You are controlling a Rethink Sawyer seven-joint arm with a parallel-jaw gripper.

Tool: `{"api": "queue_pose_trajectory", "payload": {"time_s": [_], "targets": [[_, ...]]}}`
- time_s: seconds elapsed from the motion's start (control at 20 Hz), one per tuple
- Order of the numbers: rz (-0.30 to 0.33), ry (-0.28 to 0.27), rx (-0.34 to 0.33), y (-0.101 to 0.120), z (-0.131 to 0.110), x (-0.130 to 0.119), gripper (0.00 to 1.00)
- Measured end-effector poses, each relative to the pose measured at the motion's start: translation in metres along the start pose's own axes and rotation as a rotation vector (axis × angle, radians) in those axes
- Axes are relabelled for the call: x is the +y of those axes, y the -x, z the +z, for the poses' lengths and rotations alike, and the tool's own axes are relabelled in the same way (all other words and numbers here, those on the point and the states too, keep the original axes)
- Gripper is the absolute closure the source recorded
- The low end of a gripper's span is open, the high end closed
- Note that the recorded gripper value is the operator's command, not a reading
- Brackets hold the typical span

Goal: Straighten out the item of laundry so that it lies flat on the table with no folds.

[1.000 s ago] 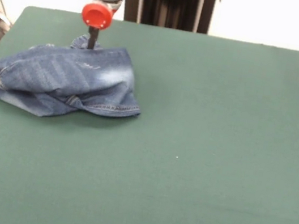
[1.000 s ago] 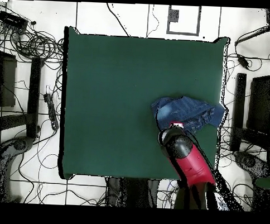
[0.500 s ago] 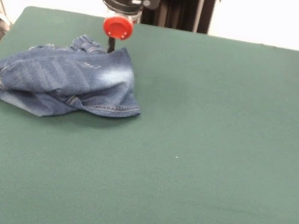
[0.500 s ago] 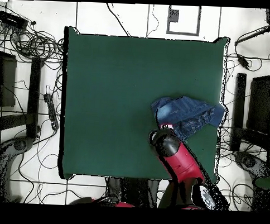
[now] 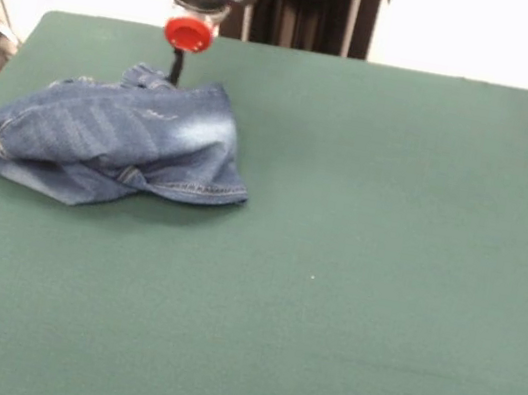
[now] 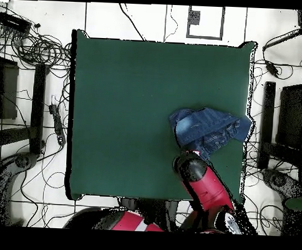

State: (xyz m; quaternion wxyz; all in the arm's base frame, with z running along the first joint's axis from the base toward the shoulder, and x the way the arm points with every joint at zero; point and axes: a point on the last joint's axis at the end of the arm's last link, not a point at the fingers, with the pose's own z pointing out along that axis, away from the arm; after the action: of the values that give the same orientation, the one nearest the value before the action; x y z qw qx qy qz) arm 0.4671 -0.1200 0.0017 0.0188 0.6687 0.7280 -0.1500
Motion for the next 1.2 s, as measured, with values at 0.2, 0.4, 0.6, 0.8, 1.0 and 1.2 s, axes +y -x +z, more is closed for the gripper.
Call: {"api": "queue_pose_trajectory", "payload": {"time_s": [0.2,0.4,0.6,0.8,1.0,1.2], "targets": [[0.024,-0.014,-0.019,0.021,0.001,-0.01,0.0],[0.052,-0.022,-0.017,0.036,0.005,-0.017,0.0],[0.081,0.005,0.0,0.054,0.024,-0.018,0.0],[0.1,0.049,0.008,0.066,0.042,-0.015,0.0],[0.114,0.098,0.029,0.069,0.052,-0.007,0.0],[0.116,0.124,0.067,0.063,0.049,-0.002,0.0]]}}
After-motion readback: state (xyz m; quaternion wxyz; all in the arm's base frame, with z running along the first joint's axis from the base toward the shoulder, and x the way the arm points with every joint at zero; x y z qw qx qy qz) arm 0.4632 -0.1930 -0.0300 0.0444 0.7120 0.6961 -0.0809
